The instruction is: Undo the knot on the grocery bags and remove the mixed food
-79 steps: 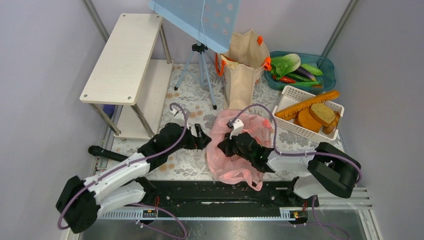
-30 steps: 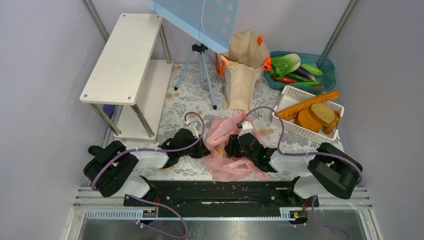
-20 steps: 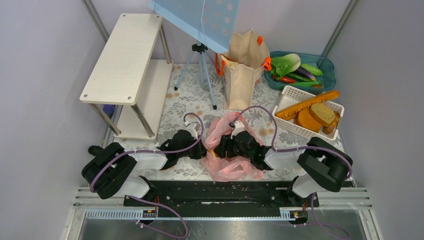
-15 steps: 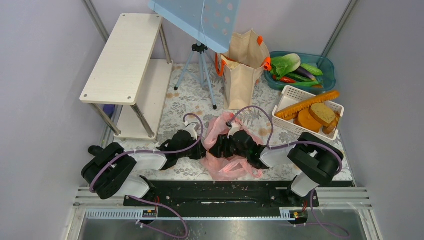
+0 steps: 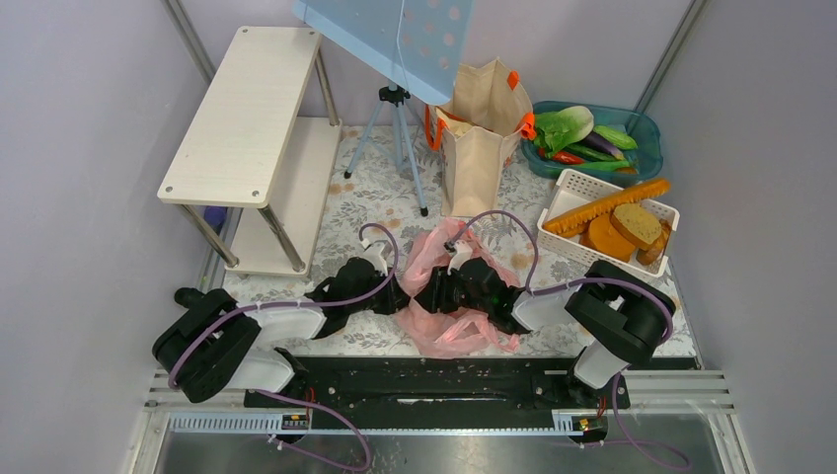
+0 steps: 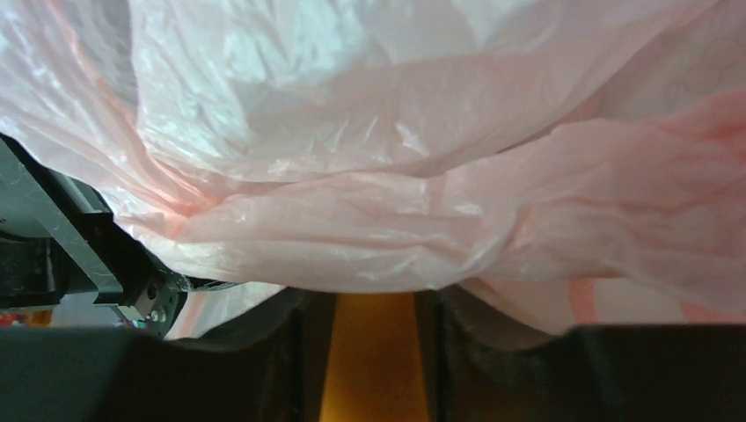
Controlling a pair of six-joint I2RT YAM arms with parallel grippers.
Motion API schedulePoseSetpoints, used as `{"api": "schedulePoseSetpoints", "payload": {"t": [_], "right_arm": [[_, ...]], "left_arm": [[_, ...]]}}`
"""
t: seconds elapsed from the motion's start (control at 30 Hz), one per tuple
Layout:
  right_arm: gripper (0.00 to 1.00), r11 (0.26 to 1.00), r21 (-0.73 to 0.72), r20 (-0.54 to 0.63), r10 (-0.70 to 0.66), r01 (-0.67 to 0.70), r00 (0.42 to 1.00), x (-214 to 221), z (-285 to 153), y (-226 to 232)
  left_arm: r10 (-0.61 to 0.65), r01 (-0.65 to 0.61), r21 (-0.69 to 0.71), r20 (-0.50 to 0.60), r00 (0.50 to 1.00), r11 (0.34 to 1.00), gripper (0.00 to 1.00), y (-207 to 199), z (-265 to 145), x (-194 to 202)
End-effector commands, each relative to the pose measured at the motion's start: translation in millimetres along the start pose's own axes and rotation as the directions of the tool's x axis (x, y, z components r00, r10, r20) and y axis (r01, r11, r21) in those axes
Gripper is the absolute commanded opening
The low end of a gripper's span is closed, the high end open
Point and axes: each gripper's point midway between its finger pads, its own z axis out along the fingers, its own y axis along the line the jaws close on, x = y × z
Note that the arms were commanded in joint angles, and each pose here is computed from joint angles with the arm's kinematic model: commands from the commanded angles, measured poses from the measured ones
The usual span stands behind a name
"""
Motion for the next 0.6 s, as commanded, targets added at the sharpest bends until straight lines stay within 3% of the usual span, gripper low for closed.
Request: {"api": "schedulePoseSetpoints", "payload": {"t": [0.0, 0.1, 0.13, 0.3, 0.57], "right_arm": [[0.35, 0.999, -0.05, -0.01, 0.001, -0.002, 1.0, 1, -4, 13], [0.06, 0.998, -0.054, 0.018, 0.012, -0.011, 1.0, -5, -7, 16], [0.0, 0.998, -0.058, 0.041, 0.019, -0.017, 0.999, -10, -10, 18], [0.0, 1.0, -0.009, 0.196, 0.009, -0.007, 0.981, -51, -38, 27], [0.0, 0.987, 0.112, 0.421, -0.155, 0.119, 0.894, -118, -111, 41]], "left_arm": [[0.029, -0.031, 0.021, 0.094, 0.995, 0.999, 0.0, -9, -2, -24], [0.038, -0.039, 0.015, 0.102, 0.994, 0.999, 0.0, -11, -3, -28], [0.041, -0.043, 0.014, 0.108, 0.993, 0.999, 0.0, -12, -4, -30], [0.092, -0.086, -0.052, 0.132, 0.987, 0.995, 0.0, -6, -16, -41], [0.185, -0.171, -0.125, 0.109, 0.977, 0.977, 0.0, -10, -43, -59]]}}
